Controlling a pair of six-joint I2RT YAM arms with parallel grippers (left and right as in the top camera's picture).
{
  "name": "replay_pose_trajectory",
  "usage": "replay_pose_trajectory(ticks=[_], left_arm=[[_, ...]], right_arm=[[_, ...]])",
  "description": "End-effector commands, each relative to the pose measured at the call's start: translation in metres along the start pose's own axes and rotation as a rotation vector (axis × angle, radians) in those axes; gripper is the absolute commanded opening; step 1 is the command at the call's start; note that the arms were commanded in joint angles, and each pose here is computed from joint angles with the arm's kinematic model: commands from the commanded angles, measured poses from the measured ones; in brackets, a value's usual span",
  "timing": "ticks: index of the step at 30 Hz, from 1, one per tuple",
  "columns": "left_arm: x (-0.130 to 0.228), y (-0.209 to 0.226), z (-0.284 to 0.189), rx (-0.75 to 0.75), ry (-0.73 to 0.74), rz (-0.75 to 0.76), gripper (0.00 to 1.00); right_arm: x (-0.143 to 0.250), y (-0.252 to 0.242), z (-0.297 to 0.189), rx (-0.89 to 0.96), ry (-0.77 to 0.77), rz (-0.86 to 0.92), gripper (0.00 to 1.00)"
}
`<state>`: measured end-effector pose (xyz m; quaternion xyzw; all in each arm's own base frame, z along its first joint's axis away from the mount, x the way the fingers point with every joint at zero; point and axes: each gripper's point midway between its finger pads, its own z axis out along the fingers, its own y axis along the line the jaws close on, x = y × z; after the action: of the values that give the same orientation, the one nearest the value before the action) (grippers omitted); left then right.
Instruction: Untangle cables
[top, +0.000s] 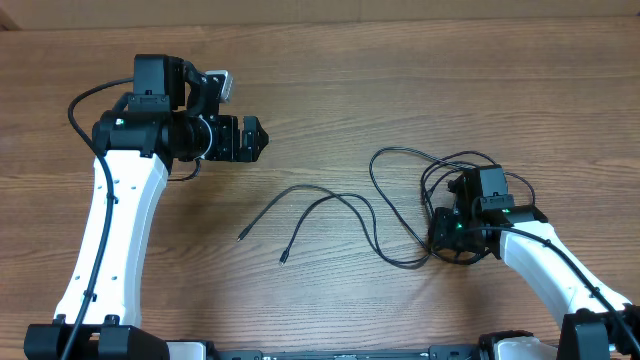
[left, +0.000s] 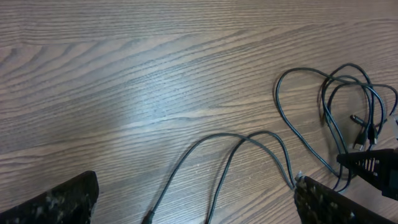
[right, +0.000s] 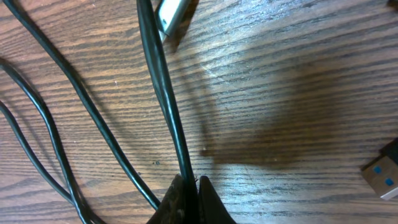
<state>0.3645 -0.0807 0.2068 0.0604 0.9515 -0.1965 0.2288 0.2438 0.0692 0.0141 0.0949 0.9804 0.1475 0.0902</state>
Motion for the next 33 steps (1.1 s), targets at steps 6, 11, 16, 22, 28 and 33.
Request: replay_pose_trajectory(ticks=[6,11,16,22,28,33], left_arm=[[-0.003,-0.002,-0.001,0.000,-0.008,0.021,1.00],[-0.003,-0.002,-0.001,0.000,-0.008,0.021,1.00],[-0.003,-0.002,-0.001,0.000,-0.008,0.021,1.00],[-0.003,-0.002,-0.001,0.000,-0.008,0.021,1.00],[-0.003,-0.002,-0.001,0.000,-0.008,0.021,1.00],[-0.003,-0.002,-0.001,0.000,-0.008,0.021,1.00]], right_arm=[[-0.013,0.007,-0.007,-0.005,-0.030,-0.016,0.04],[-0.032,0.021,-0.037,-0.001,-0.031,-0.083,0.04],[-0.050,0.031,-0.072,0.028,-0.041,-0.125,0.04],[-0.068,0.049,-0.100,-0.009,-0.085,-0.138,0.04],[-0.072,0.086,-0.115,-0.192,-0.089,-0.165,0.04],[-0.090,0.112,-0.136,-0.298,-0.162,-0.209,0.04]])
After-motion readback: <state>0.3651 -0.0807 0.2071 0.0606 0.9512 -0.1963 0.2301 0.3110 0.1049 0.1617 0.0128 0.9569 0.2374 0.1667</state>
